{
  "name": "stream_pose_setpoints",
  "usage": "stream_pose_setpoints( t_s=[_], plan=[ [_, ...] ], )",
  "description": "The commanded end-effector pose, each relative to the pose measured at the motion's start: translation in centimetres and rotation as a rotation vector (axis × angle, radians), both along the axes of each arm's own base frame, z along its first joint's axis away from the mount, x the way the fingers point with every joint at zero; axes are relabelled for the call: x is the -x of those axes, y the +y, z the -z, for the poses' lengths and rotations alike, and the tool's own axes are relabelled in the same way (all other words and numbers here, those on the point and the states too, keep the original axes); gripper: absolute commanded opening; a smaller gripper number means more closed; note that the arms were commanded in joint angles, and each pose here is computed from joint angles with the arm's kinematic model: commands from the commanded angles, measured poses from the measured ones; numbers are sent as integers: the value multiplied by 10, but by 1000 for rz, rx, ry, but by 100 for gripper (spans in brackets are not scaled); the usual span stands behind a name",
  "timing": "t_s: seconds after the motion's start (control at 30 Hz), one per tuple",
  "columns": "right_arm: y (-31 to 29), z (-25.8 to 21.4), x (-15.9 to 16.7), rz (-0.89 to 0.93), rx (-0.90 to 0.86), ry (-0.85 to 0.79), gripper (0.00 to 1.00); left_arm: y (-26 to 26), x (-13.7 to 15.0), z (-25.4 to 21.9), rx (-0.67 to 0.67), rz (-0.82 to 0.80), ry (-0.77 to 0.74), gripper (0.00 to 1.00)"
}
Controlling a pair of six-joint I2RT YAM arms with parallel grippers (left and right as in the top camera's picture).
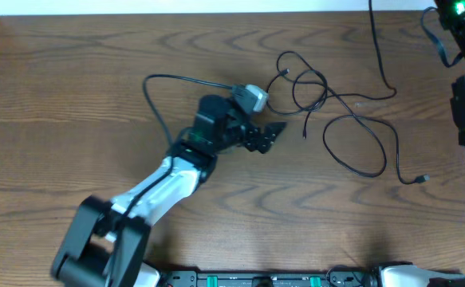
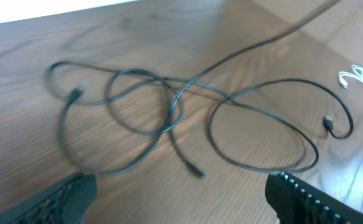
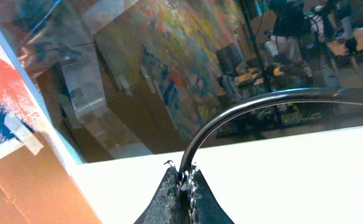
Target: Untangle cables
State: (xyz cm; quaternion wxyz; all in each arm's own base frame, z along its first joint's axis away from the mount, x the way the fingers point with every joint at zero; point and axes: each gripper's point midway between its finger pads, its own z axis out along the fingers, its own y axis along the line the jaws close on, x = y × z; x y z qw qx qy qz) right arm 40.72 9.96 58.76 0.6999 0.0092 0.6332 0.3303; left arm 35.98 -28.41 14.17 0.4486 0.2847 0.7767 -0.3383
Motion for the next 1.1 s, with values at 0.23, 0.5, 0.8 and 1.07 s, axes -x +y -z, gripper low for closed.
stream_pose_setpoints(
  t_s=[0.23, 0.5, 0.8, 1.07],
  plan=[
    [35, -3, 22, -239, -22, 15, 1, -68, 0, 42, -132, 140, -408, 91],
    [71, -5, 49, -453, -30, 25, 1, -88, -24, 54, -41, 99, -167, 76],
    [76, -8, 54, -486, -42, 23, 1, -124, -58, -8, -161, 263, -301, 77],
    [77, -25, 63, -536, -113, -2, 1, -151, -65, -6, -93, 281, -402, 77]
  ],
)
